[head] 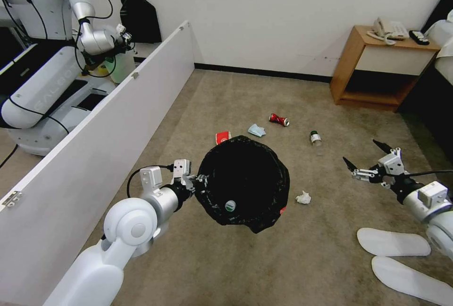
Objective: Pick up the trash bin and place the garbage on the floor into it.
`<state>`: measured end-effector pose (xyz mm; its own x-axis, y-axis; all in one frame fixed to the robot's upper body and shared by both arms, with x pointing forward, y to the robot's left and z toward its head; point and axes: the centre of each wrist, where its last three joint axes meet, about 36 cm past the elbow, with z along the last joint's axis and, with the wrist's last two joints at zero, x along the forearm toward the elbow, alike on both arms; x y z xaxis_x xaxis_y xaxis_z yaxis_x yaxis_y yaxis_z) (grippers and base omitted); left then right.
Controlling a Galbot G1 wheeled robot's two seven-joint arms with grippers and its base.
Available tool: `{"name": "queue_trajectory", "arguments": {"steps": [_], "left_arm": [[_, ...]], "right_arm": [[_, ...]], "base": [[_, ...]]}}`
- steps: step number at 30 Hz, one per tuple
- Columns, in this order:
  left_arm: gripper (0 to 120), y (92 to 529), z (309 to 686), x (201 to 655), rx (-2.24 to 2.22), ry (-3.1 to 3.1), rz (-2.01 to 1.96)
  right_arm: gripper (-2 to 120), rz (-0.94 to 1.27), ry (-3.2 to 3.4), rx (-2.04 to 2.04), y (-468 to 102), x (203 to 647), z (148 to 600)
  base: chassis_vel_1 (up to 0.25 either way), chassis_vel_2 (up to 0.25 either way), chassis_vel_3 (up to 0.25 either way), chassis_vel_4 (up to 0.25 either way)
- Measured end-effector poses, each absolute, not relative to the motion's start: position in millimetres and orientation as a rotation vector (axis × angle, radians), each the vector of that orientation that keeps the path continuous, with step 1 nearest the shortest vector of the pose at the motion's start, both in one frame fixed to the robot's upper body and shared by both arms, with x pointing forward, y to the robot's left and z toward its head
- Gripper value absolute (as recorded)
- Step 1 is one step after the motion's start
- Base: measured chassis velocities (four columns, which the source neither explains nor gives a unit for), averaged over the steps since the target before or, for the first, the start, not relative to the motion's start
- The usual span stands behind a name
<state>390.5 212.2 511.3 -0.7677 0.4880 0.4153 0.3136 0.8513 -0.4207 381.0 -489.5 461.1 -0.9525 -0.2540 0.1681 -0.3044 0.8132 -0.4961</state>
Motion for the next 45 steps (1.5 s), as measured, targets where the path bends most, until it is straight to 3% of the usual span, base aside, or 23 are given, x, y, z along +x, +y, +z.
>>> {"name": "queue_trajectory", "arguments": {"steps": [17, 25, 27, 32, 45], "left_arm": [[0, 222.7, 510.0, 380.1, -0.557, -2.52, 0.453], [0, 224.3, 508.0, 378.3, -0.542, -2.522, 0.451], [0, 225.0, 505.5, 376.0, -0.526, -2.525, 0.455], [0, 228.3, 501.6, 368.2, -0.493, -2.534, 0.466], [0, 235.9, 502.3, 362.9, -0.473, -2.545, 0.471]], "right_arm": [[100, 0.899, -2.608, 0.619, -553.0, 401.2, 457.9], [100, 0.891, -2.535, 0.655, -564.6, 409.2, 470.6], [100, 0.896, -2.392, 0.713, -578.1, 421.0, 499.0], [100, 0.803, -2.227, 0.73, -585.4, 429.3, 523.6], [100, 0.636, -2.081, 0.666, -594.9, 423.0, 518.8]], "base": [[0.0, 0.0, 0.0, 0.0], [0.0, 0.0, 0.0, 0.0], [0.0, 0.0, 0.0, 0.0], [0.0, 0.0, 0.0, 0.0], [0.0, 0.0, 0.0, 0.0]]}}
